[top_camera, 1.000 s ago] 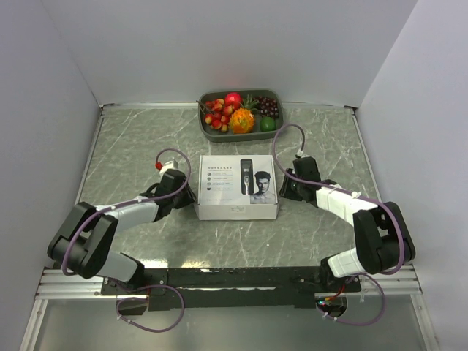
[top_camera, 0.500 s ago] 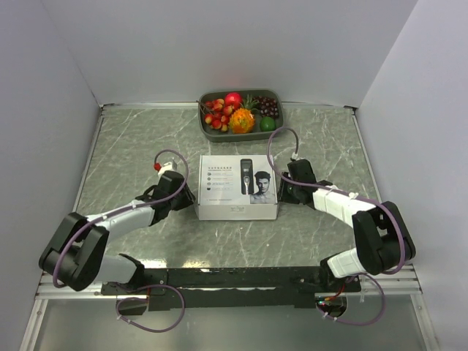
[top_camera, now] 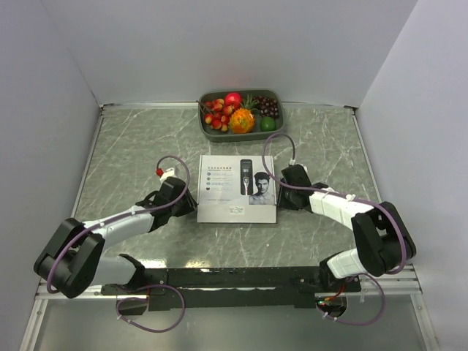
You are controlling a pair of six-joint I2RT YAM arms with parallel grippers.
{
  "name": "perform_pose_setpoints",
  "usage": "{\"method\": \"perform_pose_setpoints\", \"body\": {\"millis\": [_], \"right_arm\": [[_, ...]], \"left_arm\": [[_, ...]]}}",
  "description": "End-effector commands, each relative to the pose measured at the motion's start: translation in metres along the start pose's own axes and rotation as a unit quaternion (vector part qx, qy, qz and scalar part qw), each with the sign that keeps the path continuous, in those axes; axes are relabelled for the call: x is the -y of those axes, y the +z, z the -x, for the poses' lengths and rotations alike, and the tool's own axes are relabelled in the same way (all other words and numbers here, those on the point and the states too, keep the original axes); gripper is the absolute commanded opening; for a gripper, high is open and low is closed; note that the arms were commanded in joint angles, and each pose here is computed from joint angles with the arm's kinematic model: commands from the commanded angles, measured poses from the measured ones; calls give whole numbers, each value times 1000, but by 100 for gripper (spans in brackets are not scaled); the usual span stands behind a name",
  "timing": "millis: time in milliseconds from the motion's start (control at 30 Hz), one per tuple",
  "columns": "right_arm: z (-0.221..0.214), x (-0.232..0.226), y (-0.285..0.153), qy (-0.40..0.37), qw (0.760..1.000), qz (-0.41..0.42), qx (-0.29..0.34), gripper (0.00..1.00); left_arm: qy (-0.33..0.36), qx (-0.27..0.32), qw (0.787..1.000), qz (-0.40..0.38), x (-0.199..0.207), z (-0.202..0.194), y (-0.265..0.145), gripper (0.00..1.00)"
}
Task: Sort the hair-cutting tools
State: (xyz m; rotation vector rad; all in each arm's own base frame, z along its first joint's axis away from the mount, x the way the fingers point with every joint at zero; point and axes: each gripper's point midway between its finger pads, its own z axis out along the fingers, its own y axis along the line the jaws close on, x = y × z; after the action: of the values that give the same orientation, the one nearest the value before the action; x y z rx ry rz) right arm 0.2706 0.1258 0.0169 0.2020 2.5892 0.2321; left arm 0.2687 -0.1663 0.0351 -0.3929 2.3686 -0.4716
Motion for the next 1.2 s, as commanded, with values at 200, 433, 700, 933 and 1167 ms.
{"method": "perform_pose_setpoints", "body": {"millis": [200,433,700,933,1167], "right_arm": [[-16,-5,-15,6,1000,11,-18,40],[-28,-11,-19,7,999,34,-29,41],[-38,-25,-29,13,996,75,-40,41],[-39,-30,-38,16,995,97,-35,42],[-37,-33,-41,14,994,108,-33,42]], "left_arm": [[-10,6,1000,-28,14,-2,-11,40],[-13,-6,999,-40,17,-11,-18,40],[-25,-15,997,-76,27,-16,-32,40],[-30,-22,994,-100,32,-21,-40,41],[-31,-27,993,-111,36,-24,-37,41]]}}
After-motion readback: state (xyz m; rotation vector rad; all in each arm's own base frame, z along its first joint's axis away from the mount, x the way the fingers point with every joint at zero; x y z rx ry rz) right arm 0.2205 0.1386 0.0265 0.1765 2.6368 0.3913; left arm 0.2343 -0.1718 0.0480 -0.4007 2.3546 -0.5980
